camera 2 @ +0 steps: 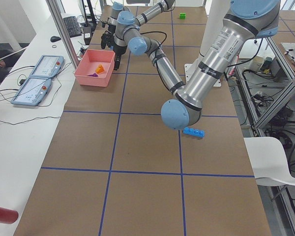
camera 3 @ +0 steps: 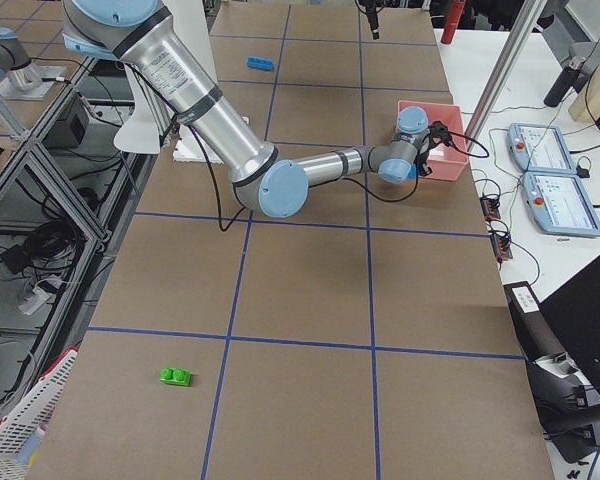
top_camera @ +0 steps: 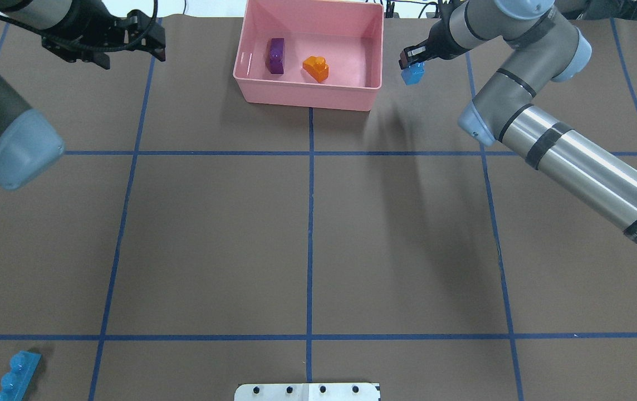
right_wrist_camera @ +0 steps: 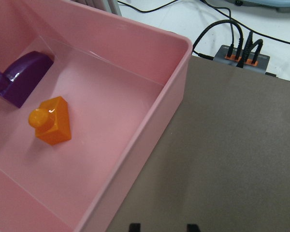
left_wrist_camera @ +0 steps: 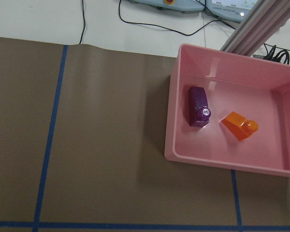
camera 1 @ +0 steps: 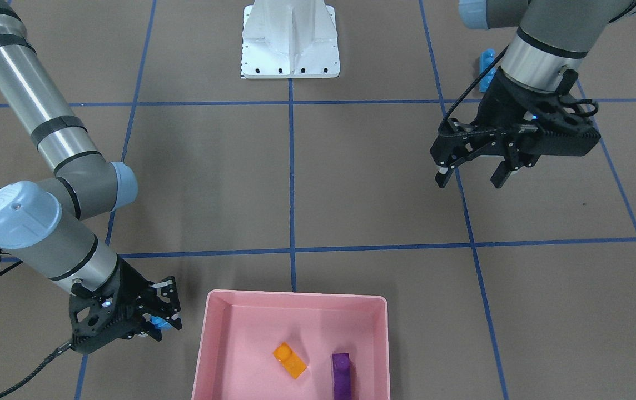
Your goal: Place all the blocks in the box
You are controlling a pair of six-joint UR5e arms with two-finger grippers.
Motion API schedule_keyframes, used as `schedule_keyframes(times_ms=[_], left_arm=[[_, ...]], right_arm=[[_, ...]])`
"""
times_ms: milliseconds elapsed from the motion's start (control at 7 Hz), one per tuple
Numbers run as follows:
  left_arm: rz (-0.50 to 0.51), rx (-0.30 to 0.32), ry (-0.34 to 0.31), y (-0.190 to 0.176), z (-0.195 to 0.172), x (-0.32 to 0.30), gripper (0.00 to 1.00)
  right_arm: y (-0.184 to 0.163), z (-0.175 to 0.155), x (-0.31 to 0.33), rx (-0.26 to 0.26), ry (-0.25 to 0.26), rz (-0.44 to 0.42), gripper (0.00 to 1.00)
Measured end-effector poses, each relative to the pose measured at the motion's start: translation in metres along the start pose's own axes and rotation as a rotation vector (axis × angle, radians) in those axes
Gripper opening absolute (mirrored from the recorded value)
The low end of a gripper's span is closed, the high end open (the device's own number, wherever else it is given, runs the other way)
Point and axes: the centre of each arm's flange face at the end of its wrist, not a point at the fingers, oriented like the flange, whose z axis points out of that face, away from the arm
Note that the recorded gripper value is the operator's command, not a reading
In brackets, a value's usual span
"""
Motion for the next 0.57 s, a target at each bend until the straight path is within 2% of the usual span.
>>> schedule_keyframes(times_ms=[286, 571], left_arm=[[0.06, -0.052, -0.049, 0.043, 0.004, -0.065, 1.0], [0.168, -0.09, -0.086, 0.078, 0.001, -0.112, 1.0]], right_arm=[[-0.027, -0.051, -0.01, -0.02, -0.001, 0.041, 0.0], [-0.064, -0.059, -0.046, -0.033, 0.03, 0.068, 0.0]])
